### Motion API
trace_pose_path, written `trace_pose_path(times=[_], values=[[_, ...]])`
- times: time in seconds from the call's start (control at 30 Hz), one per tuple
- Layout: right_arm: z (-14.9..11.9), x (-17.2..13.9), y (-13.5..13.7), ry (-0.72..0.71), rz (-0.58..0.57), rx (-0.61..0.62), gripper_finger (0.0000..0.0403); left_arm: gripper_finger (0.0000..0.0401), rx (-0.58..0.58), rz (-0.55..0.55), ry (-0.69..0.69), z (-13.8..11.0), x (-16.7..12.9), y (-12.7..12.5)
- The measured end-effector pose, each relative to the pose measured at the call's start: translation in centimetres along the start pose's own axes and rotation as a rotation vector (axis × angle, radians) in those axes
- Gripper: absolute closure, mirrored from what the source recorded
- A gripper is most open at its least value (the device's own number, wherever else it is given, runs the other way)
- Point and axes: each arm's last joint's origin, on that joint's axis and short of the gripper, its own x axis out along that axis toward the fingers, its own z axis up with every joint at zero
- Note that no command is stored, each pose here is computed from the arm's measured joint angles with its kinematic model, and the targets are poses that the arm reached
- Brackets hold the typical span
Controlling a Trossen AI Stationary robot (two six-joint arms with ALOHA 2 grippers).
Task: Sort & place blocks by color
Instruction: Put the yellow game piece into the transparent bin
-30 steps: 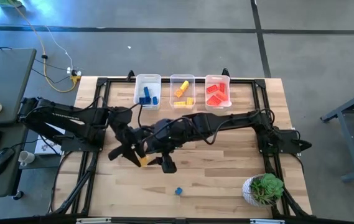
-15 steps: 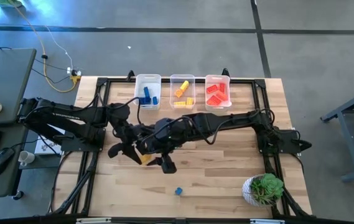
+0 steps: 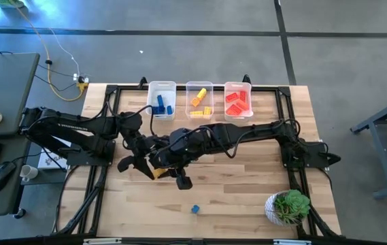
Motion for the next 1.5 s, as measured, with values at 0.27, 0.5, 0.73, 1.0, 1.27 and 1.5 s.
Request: trace_pose_path(times=[0.27,0.5,0.73,1.0,1.27,1.5], values=[[0.0,0.0,0.0,0.006,-0.018,0.029,0.032,0.0247,-0.003,0.011,-0.006,0.1,-0.2,0.2],[-0.3,0.0,-0.1,0.025,-0.024,0.071,0.0332,0.0221,-0.003,0.051,-0.022,0.1,-0.2,0.3],[-0.8,0.0,-0.1,0.078,-0.033,0.14,0.0332,0.0207,-0.009,0.113,-0.041,0.1,-0.3,0.6],[-1.3,-0.1,-0.1,0.13,-0.055,0.223,0.0332,0.0179,-0.063,0.172,-0.023,-0.2,-0.9,1.3],[-1.9,-0.1,0.0,0.19,-0.078,0.307,0.0332,0.0169,-0.088,0.244,-0.038,-0.2,-1.6,2.0],[-2.7,-0.3,-0.1,0.263,-0.153,0.342,0.0332,0.0169,-0.127,0.285,-0.034,-0.3,-2.3,2.6]])
